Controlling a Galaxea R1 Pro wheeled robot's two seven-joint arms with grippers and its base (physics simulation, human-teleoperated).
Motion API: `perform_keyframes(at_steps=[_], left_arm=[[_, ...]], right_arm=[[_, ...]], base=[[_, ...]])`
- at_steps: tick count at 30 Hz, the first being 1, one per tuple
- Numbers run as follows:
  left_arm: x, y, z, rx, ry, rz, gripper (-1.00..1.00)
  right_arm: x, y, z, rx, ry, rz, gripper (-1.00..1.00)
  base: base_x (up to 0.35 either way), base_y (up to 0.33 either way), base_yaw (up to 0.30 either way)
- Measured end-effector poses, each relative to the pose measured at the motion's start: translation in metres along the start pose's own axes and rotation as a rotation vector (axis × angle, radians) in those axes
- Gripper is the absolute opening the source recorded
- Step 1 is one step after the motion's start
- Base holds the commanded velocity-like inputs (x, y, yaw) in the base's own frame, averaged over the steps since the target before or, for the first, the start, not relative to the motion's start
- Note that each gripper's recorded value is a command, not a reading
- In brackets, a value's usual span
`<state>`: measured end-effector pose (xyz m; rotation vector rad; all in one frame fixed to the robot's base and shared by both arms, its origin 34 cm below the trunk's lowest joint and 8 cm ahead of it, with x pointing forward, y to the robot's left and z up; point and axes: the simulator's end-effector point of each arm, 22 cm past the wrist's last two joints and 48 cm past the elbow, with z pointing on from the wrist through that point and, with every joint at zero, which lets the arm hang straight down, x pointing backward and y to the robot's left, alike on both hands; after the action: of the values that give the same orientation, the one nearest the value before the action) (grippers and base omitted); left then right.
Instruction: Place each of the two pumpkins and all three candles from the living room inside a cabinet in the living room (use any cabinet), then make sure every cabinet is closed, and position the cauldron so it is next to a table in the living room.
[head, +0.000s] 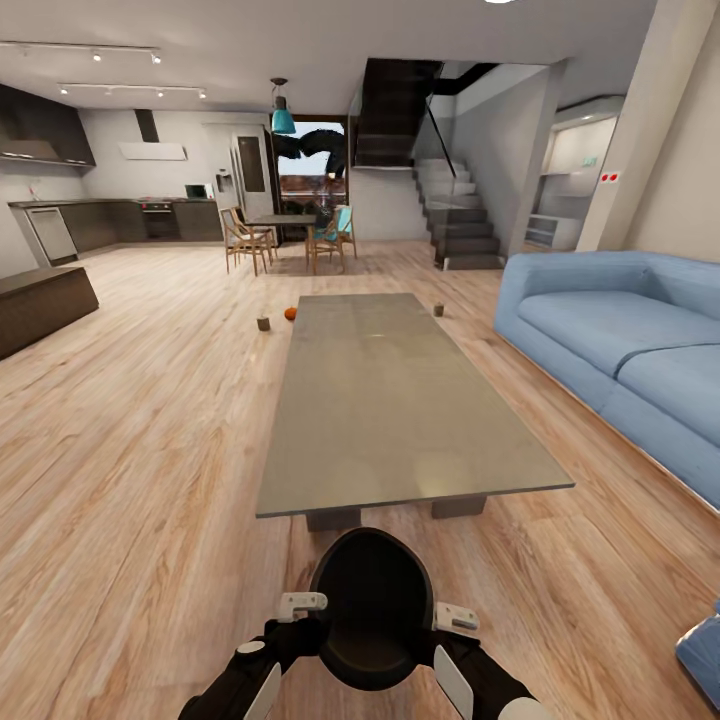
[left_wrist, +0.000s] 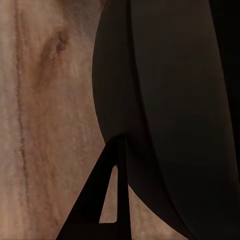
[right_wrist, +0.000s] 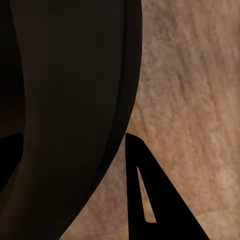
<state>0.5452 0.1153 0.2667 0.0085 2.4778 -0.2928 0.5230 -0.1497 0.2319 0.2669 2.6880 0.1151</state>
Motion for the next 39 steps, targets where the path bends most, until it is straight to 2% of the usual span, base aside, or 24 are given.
perform_keyframes(at_steps=[7,16,39], left_arm=[[0.0,0.0,0.0,0.0,0.0,0.0,-1.0],[0.018,0.003,0.008,-0.002,0.037,-0.007,-1.0],[0.018,0.003,0.008,-0.002,0.036,-0.01,-1.0]], right_arm=[[0.0,0.0,0.0,0.0,0.0,0.0,-1.0],[0.017,-0.004,0.011,0.008,0.037,0.002,-1.0],[0.016,-0.004,0.011,0.008,0.036,0.0,-1.0]], base=[[0.0,0.0,0.0],[0.0,0.0,0.0],[0.062,0.0,0.0]])
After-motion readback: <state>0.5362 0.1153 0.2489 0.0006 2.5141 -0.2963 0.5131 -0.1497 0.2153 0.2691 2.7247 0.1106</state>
